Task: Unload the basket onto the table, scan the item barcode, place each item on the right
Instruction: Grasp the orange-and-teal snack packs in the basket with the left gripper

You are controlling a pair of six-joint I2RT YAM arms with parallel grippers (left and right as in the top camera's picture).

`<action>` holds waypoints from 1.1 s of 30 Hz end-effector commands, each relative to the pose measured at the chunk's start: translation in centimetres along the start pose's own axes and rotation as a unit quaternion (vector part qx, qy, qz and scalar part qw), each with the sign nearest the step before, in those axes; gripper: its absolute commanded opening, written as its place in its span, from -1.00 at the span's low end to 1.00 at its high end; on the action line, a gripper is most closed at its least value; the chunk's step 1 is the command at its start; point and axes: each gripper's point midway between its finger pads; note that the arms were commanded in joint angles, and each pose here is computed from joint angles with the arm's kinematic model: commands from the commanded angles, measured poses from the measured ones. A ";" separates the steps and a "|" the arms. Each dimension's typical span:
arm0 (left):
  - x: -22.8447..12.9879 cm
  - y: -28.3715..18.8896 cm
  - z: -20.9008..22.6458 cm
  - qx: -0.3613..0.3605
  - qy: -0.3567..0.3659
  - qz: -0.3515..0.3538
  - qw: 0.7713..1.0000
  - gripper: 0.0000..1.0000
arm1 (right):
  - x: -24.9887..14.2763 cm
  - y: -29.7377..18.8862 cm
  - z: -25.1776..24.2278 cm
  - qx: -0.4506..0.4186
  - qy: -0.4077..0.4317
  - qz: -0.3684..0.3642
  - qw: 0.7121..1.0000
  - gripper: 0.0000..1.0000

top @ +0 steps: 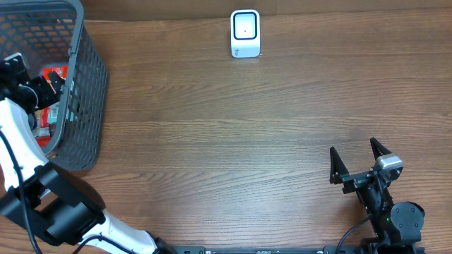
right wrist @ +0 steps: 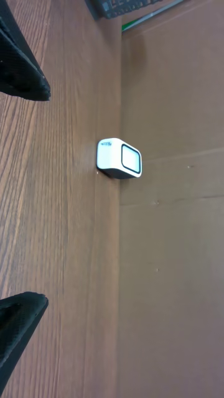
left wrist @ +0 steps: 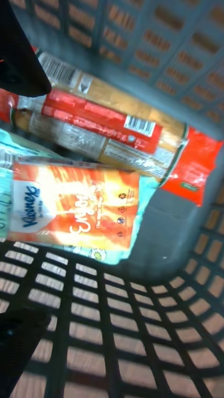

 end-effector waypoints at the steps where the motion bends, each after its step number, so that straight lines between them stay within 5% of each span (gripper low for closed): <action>1: 0.0 1.3 -0.4 -0.013 0.016 0.007 1.000 1.00 | -0.1 0.0 -0.1 -0.001 -0.002 -0.003 1.000 1.00; 22: -5.7 9.2 -0.3 -0.036 0.001 0.112 0.993 1.00 | -0.1 0.0 -0.1 -0.001 -0.002 -0.003 1.000 1.00; 33: -5.6 9.4 -0.2 -0.035 0.002 0.108 0.993 0.27 | -0.1 0.0 -0.1 -0.001 -0.002 -0.003 1.000 1.00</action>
Point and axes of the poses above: each gripper's point midway between its finger pads, its own y axis out along the fingers, its own z axis along the line the jaws close on, x = y × z, and after that the axes turned 1 degree about -y, right-handed
